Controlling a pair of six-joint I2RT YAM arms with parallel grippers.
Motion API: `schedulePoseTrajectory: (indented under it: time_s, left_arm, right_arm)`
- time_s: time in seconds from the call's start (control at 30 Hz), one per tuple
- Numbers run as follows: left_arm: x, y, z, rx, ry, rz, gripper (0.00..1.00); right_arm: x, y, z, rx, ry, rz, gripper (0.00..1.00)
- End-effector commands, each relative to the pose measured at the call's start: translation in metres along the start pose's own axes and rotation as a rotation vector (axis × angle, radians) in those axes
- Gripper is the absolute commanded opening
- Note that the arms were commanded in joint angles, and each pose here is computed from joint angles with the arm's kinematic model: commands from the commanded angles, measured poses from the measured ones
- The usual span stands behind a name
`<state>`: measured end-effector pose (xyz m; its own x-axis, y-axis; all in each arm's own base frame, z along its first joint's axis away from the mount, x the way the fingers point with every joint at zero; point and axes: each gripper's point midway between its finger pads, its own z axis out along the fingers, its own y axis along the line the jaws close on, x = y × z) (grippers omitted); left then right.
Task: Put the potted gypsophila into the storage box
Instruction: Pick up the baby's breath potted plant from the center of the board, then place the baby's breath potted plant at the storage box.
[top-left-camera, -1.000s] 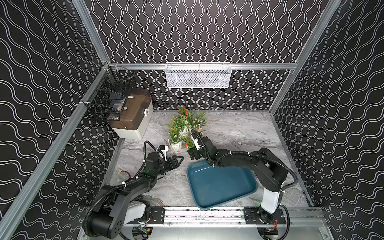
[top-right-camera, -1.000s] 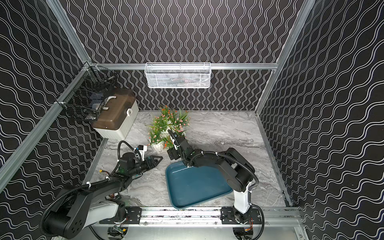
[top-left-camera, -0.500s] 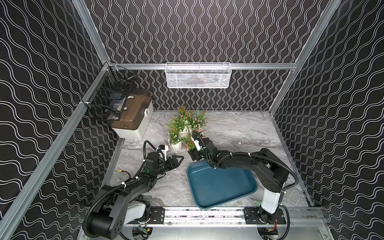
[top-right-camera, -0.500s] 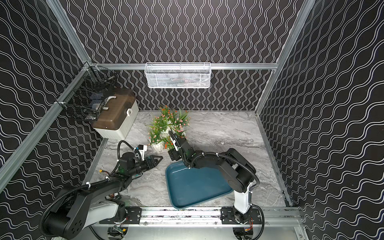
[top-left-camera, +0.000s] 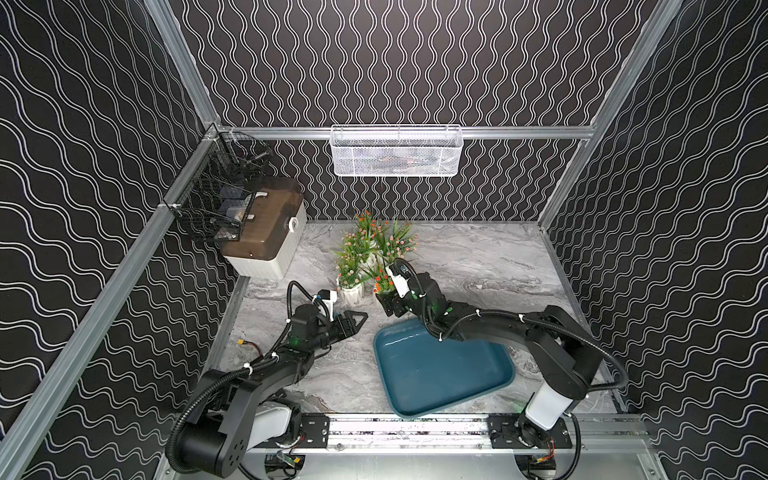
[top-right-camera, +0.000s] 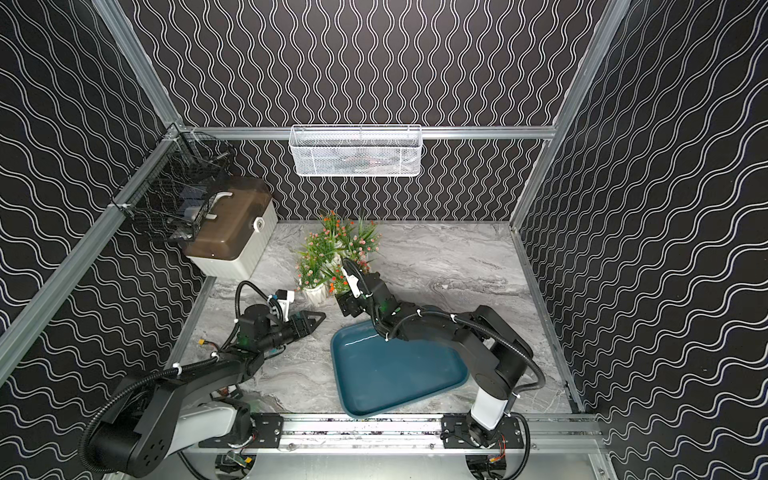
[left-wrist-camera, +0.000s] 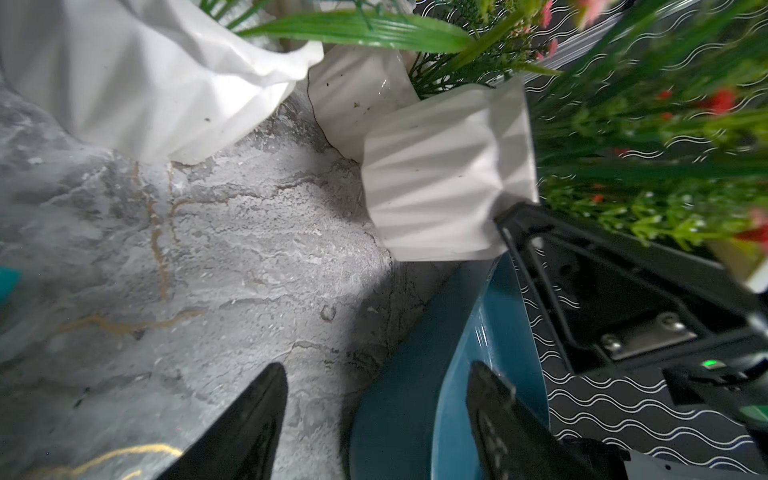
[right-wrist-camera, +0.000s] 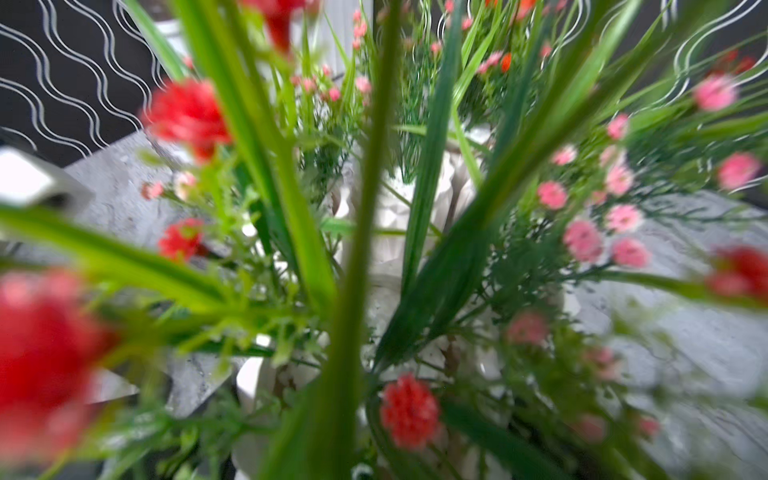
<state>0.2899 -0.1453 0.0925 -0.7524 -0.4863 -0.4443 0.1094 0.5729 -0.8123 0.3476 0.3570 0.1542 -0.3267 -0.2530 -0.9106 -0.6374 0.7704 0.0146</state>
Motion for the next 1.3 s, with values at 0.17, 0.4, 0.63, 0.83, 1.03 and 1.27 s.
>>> schedulePoseTrajectory:
  time_s: [0.17, 0.4, 0.63, 0.83, 1.03, 1.27]
  left_arm:
    - [-0.006, -0.006, 0.001, 0.025, -0.013, 0.024, 0.72]
    - [-0.005, -0.011, 0.004, 0.067, -0.004, 0.022, 0.71]
    - [-0.004, -0.013, 0.005, 0.079, 0.005, 0.018, 0.71]
    - [-0.004, -0.012, 0.005, 0.072, 0.005, 0.021, 0.71]
    - [-0.004, -0.01, 0.008, 0.074, 0.011, 0.011, 0.7]
    - [-0.003, -0.01, 0.01, 0.086, 0.014, 0.0, 0.7]
  right_arm:
    - [-0.057, -0.001, -0.058, -0.017, -0.152, 0.045, 0.68]
    - [-0.05, -0.02, -0.1, 0.056, -0.085, 0.061, 0.68]
    - [-0.015, -0.054, -0.141, 0.227, 0.053, 0.09, 0.67]
    - [0.013, -0.078, -0.176, 0.346, 0.121, 0.124, 0.66]
    - [0.038, -0.095, -0.198, 0.427, 0.194, 0.166, 0.66]
    - [0.072, -0.123, -0.192, 0.431, 0.25, 0.291, 0.64]
